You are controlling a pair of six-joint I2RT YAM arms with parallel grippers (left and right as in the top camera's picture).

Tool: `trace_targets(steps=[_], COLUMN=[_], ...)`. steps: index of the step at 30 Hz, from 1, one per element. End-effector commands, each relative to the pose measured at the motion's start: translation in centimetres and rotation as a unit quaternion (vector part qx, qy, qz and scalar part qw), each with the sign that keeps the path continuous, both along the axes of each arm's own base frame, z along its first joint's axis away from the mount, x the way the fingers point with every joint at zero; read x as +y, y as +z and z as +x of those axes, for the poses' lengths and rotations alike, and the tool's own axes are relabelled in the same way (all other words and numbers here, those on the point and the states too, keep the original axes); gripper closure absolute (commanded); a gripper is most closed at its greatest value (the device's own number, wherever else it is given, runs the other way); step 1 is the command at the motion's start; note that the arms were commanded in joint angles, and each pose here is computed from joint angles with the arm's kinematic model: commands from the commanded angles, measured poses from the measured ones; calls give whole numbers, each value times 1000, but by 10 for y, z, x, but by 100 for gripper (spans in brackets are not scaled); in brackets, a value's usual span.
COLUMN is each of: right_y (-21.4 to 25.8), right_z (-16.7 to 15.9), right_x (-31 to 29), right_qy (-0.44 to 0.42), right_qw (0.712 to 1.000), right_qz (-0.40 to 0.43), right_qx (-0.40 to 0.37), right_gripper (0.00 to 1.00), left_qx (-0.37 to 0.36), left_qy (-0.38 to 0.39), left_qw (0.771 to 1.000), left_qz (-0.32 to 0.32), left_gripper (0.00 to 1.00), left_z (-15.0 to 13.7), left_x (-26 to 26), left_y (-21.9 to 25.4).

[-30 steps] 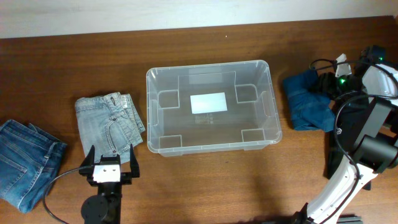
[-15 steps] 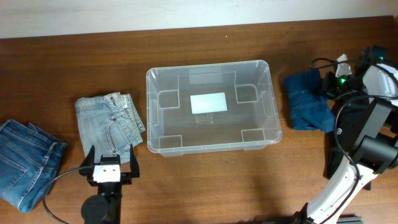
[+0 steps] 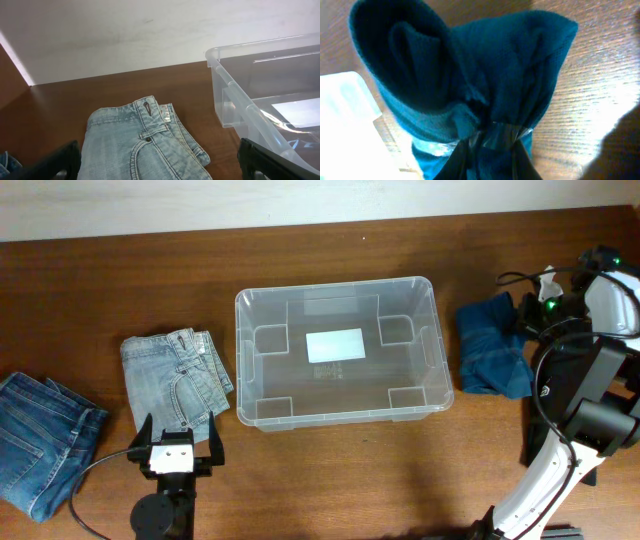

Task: Pack container
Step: 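Close the right gripper on the teal garment and lift it, then carry the teal garment left and lower it into the bin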

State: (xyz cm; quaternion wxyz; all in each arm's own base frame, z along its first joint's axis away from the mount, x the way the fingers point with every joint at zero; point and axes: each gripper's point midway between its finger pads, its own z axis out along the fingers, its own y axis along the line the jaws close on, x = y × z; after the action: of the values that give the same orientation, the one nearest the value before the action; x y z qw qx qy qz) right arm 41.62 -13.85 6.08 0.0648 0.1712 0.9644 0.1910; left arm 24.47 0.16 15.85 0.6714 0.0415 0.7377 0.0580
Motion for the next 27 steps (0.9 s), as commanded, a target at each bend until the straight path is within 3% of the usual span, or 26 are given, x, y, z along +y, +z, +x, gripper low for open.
trace_targets(steps=[1,9,15,22,27], right_y=[68,178,249,284,277], right_z=[10,-12,-36,-50,-43], right_x=[1,18,71,151,218], right_qy=[1,4,12,31,62], right_qw=[997,986,973,969,971], right_qz=[-22,-57,-40,4,14], right_qx=[-69,-157,-226,-245,-230], right_gripper=[96,96,96,96,96], left_qx=[-2,-2,-2,-2,-2], left_qy=[-3,-3,-3,-3,-3], left_qw=[1000,1000,1000,1000,1000], left_qz=[6,6,6,6,6], left_gripper=[1,1,1,1,1], left_z=[0,0,0,0,0], left_x=[0,0,0,0,0], left_y=[0,0,0,0,0])
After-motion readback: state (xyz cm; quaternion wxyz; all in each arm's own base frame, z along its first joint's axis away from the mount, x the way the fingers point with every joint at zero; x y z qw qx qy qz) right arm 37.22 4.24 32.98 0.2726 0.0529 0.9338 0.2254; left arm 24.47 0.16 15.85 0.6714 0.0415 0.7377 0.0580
